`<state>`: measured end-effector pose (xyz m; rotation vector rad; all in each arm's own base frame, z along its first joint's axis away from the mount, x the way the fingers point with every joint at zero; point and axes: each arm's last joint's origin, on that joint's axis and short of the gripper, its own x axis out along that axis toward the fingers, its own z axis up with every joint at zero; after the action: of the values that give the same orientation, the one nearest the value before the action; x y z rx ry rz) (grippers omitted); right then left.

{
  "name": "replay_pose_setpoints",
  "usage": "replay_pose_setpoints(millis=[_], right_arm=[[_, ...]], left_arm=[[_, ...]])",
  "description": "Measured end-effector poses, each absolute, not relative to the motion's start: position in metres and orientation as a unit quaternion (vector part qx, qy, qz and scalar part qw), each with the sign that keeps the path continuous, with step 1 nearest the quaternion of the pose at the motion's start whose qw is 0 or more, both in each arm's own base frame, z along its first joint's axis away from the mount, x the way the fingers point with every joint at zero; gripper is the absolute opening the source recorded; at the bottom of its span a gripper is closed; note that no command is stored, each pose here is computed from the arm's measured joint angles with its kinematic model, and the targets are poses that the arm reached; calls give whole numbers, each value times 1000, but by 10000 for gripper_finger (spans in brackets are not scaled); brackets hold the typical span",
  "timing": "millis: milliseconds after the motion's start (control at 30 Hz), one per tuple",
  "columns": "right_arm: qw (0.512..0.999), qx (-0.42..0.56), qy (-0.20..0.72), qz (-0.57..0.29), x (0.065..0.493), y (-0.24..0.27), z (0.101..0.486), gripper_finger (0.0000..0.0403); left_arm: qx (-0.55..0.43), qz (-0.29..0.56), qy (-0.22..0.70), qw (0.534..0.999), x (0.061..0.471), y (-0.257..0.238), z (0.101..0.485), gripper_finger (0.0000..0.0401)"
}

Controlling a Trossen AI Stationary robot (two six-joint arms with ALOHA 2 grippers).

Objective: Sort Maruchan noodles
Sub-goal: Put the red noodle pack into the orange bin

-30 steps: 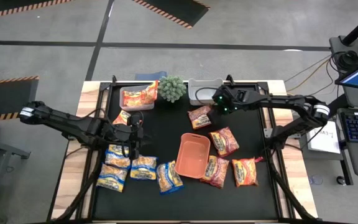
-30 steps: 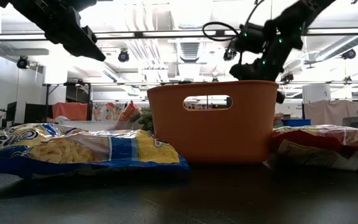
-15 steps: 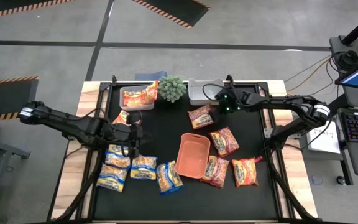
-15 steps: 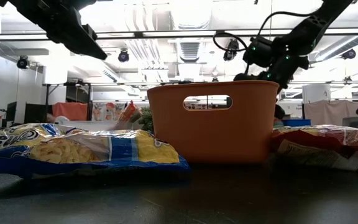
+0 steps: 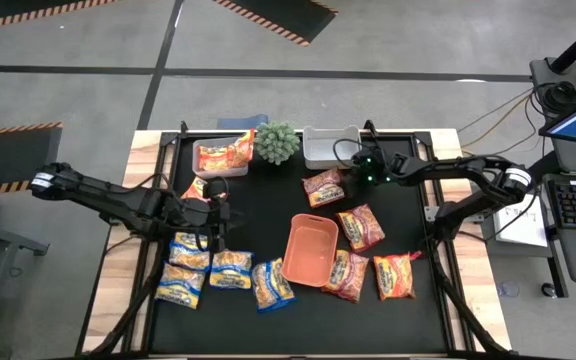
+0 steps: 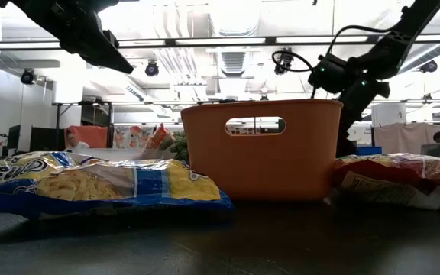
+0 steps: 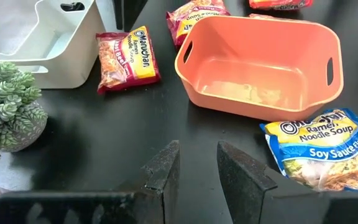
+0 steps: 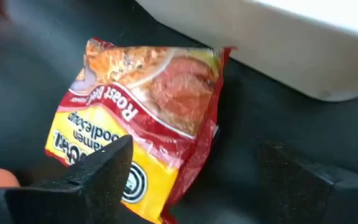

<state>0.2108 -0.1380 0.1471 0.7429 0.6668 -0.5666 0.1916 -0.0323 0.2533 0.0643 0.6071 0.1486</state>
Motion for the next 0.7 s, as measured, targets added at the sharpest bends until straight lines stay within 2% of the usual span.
replay_pose_setpoints(millis=[200,700], right_arm=[[850,362,276,-266,204,-133,135,340],[867,365,219,-259,203,-117,127,336]], left_arm=[[33,71,286,955,193,-33,255,90],[54,62,248,965,197,-34,258,90]])
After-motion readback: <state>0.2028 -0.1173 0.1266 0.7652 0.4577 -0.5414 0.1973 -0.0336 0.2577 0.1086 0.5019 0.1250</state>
